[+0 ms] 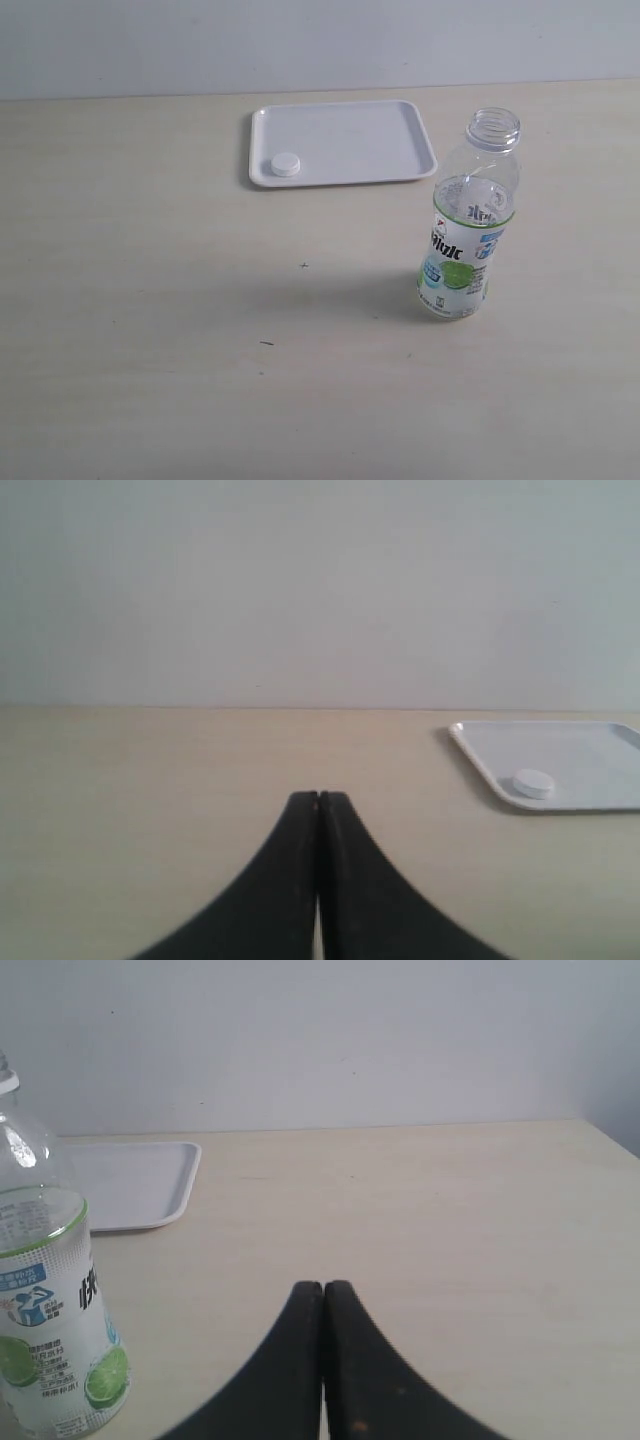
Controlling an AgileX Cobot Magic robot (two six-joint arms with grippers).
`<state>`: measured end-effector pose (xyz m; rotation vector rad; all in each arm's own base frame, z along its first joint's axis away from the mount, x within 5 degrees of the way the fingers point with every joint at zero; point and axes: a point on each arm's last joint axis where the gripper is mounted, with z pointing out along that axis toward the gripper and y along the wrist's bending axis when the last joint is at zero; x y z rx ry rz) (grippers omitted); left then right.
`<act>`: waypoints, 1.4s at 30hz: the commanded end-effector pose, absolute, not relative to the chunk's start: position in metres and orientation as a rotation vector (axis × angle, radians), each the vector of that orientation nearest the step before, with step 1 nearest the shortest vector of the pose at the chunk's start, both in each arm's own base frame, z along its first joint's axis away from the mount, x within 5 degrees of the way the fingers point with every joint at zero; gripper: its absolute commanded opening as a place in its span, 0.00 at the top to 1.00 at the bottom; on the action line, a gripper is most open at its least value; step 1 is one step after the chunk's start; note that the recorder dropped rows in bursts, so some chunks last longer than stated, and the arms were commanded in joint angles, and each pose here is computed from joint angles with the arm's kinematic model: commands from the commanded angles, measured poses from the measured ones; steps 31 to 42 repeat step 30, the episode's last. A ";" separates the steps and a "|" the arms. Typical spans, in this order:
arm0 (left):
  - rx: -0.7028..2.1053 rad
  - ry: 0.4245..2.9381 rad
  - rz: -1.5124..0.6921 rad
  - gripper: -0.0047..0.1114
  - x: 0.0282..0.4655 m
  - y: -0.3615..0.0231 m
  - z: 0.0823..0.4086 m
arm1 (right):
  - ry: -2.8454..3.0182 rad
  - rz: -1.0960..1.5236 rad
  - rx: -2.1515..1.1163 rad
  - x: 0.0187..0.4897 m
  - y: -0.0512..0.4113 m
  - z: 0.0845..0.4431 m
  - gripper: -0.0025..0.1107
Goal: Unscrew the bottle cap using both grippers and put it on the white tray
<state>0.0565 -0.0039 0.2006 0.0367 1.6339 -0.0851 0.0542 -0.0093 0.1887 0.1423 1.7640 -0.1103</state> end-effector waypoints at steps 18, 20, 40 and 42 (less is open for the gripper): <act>-0.031 1.630 -0.024 0.96 0.056 0.001 0.200 | 1.761 -0.120 0.140 0.054 -0.010 0.188 0.98; -0.031 1.630 -0.024 0.96 0.056 0.001 0.200 | 1.761 -0.120 0.140 0.054 -0.010 0.188 0.98; -0.031 1.630 -0.024 0.96 0.056 0.001 0.200 | 1.761 -0.120 0.140 0.054 -0.010 0.188 0.98; -0.031 1.630 -0.024 0.96 0.056 0.001 0.200 | 1.761 -0.120 0.140 0.054 -0.010 0.188 0.98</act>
